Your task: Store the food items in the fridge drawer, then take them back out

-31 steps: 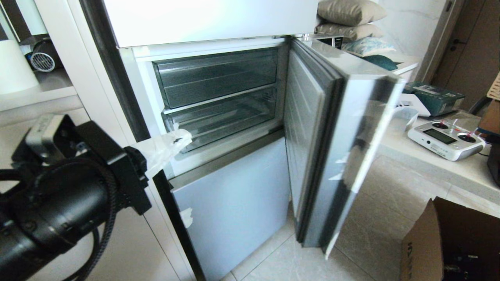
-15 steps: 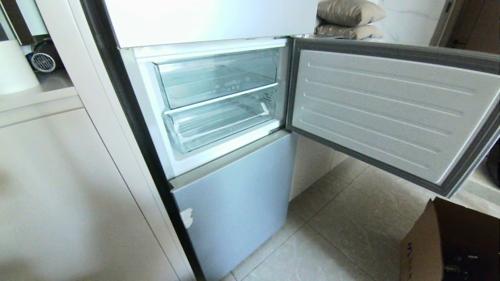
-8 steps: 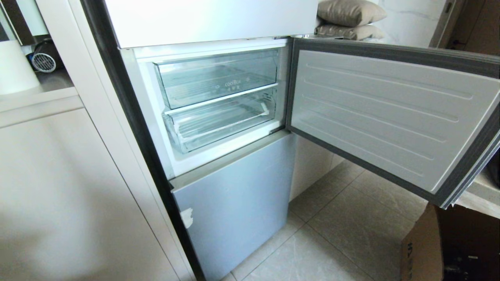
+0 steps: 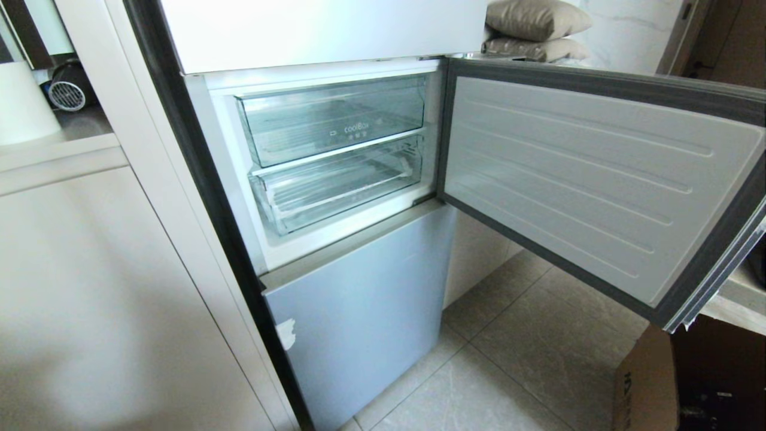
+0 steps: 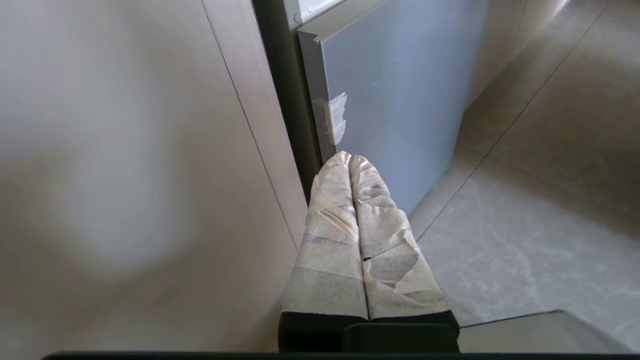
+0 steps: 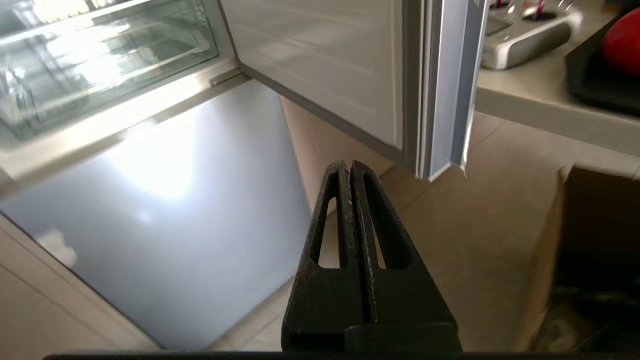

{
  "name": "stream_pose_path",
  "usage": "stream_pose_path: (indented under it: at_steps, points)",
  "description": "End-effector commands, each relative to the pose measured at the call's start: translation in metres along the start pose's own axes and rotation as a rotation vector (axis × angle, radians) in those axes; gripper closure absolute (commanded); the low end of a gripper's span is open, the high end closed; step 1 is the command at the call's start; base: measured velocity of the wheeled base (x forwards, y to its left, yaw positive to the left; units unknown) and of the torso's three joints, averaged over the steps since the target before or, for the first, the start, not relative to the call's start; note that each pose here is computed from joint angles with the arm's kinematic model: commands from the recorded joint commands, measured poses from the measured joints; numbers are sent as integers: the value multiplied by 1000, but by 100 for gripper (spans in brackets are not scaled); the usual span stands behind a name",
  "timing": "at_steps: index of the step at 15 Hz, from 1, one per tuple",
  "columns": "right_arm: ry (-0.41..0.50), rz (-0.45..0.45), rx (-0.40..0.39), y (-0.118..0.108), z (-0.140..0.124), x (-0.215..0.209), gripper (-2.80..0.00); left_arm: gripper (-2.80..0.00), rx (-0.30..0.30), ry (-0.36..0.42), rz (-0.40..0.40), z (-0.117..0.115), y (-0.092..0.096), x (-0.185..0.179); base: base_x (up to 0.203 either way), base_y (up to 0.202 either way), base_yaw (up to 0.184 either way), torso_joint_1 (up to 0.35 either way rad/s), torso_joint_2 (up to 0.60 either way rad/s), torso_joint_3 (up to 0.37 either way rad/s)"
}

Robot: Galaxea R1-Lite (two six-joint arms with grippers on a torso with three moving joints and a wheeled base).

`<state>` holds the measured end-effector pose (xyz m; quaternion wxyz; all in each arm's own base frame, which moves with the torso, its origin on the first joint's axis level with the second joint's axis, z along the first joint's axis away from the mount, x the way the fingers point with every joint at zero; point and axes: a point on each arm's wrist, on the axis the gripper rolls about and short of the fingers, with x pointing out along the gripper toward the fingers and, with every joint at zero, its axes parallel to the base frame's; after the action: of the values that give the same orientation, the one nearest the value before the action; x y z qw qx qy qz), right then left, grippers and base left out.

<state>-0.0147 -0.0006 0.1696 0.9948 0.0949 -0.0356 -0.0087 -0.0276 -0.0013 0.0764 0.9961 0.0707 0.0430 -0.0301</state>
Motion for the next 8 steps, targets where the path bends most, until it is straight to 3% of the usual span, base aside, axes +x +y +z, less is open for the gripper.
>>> stream_pose_path:
  at_steps: [1,3,8]
  points:
    - [155,-34,38,5,18,59,0,0,-59,7,39,-1,1,0,0,0,0,0,0,0]
    - [166,-36,64,8,25,98,0,0,-136,6,67,-1,1,0,0,0,0,0,0,0]
    - [133,22,99,12,31,170,0,0,-137,5,67,-1,1,0,0,0,0,0,0,0]
